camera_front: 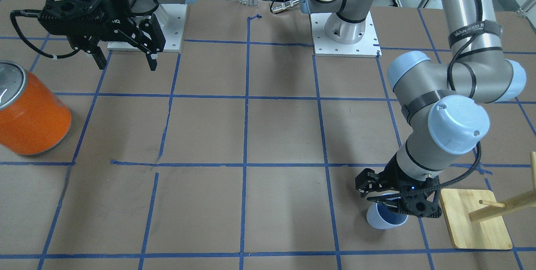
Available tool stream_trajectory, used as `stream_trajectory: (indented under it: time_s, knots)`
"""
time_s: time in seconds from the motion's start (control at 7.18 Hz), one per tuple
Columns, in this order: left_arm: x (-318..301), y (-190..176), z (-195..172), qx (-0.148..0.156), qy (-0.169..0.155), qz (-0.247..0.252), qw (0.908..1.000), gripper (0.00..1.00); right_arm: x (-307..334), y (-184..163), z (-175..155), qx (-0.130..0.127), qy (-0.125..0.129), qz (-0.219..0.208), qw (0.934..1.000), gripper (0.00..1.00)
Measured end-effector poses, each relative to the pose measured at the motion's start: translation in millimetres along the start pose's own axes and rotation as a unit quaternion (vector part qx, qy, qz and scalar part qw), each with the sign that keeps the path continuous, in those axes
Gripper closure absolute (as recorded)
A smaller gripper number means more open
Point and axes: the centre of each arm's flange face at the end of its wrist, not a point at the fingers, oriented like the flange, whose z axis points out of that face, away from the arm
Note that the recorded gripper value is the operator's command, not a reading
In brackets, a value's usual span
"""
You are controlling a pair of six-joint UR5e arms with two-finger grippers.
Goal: Flip cup
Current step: 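Open the left gripper and raise it away from the cup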
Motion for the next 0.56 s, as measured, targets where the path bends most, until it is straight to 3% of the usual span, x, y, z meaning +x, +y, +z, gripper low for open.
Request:
stream_trajectory:
  time_s: [0.56]
  knots:
    - [94,69,-144,0.003,-0.022,-0.007,0.9997,0.0,0,0,0,0.0,0.0,0.0,1.0,0.0]
